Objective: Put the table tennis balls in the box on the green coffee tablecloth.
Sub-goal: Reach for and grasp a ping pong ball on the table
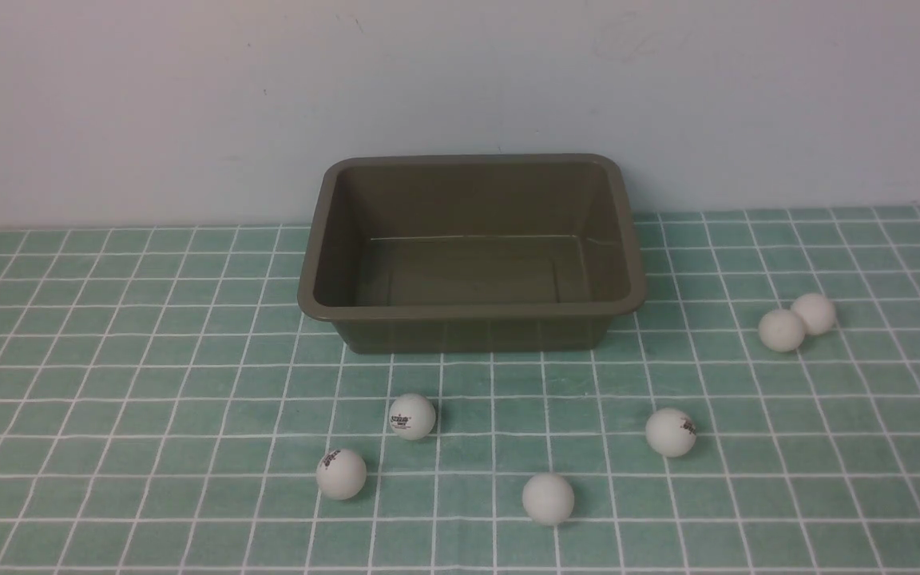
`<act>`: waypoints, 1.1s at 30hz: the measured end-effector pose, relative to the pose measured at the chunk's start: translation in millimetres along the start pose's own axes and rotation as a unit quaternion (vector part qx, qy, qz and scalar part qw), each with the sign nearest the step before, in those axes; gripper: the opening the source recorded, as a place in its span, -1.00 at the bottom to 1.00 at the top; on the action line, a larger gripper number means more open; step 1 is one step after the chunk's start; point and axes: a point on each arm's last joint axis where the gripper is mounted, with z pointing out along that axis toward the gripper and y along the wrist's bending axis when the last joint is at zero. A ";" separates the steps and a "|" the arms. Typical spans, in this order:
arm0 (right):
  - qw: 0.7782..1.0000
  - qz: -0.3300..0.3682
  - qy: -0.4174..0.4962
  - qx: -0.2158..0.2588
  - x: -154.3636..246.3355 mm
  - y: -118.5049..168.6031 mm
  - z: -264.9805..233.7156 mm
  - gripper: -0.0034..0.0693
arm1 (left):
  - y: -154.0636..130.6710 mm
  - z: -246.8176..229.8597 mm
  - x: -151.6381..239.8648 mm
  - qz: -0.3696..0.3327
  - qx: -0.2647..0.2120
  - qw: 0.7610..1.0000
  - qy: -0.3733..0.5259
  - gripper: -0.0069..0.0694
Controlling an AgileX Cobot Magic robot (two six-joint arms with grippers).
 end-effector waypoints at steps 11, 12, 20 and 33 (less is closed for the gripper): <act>0.980 -0.161 0.086 -0.078 -31.1 39.5 15.4 -0.95 | 0.0 0.0 0.0 0.000 0.000 1.000 0.000 -0.83; 0.971 -0.194 0.113 -0.078 -38.7 46.4 22.9 -0.95 | 0.0 0.0 0.0 0.000 0.000 1.000 0.000 -0.83; 0.910 -0.257 0.323 -0.029 -25.7 52.5 77.4 -0.94 | 0.0 0.0 0.0 0.000 0.000 1.000 0.000 -0.83; 0.741 -0.245 0.625 -0.002 53.8 63.6 223.2 -0.94 | 0.0 0.0 0.0 0.000 0.000 1.000 0.000 -0.83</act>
